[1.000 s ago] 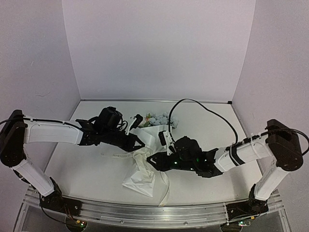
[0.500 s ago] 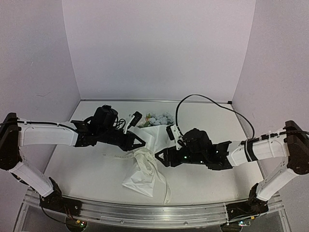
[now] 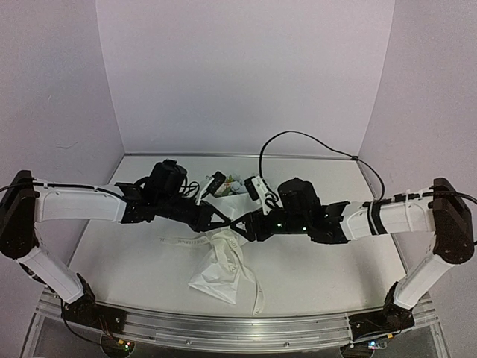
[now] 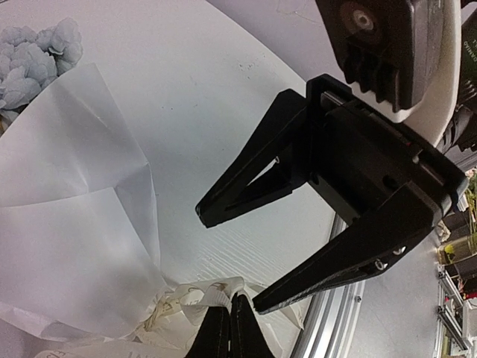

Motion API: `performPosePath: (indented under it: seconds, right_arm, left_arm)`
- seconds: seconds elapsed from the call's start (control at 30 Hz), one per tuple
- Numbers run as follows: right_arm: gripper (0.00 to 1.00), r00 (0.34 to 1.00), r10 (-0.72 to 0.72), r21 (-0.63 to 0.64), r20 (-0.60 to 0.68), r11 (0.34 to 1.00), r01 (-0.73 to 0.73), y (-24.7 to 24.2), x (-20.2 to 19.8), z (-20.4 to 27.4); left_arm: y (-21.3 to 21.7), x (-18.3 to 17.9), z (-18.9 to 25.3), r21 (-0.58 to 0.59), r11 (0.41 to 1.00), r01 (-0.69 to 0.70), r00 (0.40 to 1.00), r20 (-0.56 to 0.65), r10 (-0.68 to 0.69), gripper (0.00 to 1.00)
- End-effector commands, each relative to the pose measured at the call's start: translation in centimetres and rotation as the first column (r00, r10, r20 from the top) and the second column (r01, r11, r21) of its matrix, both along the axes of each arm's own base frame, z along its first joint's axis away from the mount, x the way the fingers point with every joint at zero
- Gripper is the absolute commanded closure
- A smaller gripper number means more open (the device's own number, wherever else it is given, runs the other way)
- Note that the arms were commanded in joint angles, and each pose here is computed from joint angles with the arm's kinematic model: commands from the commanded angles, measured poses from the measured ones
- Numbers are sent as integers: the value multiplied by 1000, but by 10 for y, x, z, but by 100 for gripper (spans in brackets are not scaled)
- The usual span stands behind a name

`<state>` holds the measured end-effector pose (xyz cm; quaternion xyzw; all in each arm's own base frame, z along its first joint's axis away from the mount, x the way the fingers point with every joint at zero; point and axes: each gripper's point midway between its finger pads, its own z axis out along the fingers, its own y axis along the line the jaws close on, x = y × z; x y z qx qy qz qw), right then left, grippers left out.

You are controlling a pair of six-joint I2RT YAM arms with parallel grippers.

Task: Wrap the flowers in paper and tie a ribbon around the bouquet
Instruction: Tie the half-tied ribbon around the folded bouquet.

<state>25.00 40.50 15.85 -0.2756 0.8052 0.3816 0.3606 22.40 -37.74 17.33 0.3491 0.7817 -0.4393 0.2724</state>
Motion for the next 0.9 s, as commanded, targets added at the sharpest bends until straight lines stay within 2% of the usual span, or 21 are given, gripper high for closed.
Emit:
performPosePath:
  seconds: [0.0,0.17,0.43,0.67,0.87]
  right_arm:
    - [47,992,53,41,118,998,-58,8,2,7]
    - [44,978,59,47,200,996,-70,11,7,7]
    - [44,974,81,94,211,990,-103,25,9,6]
    - [50,983,83,138,166,985,-106,36,11,7]
    - [62,990,89,168,109,980,-106,44,10,6]
  left_arm:
    - [-15,4,28,-74,996,48,998,53,-44,100]
    - [-19,1,26,-90,992,83,996,22,-81,100]
    - [-19,7,27,-115,989,97,995,-25,-101,100]
    - [-21,12,36,-146,983,115,992,-31,-121,100]
    - [-24,13,38,-157,979,129,990,-41,-136,100]
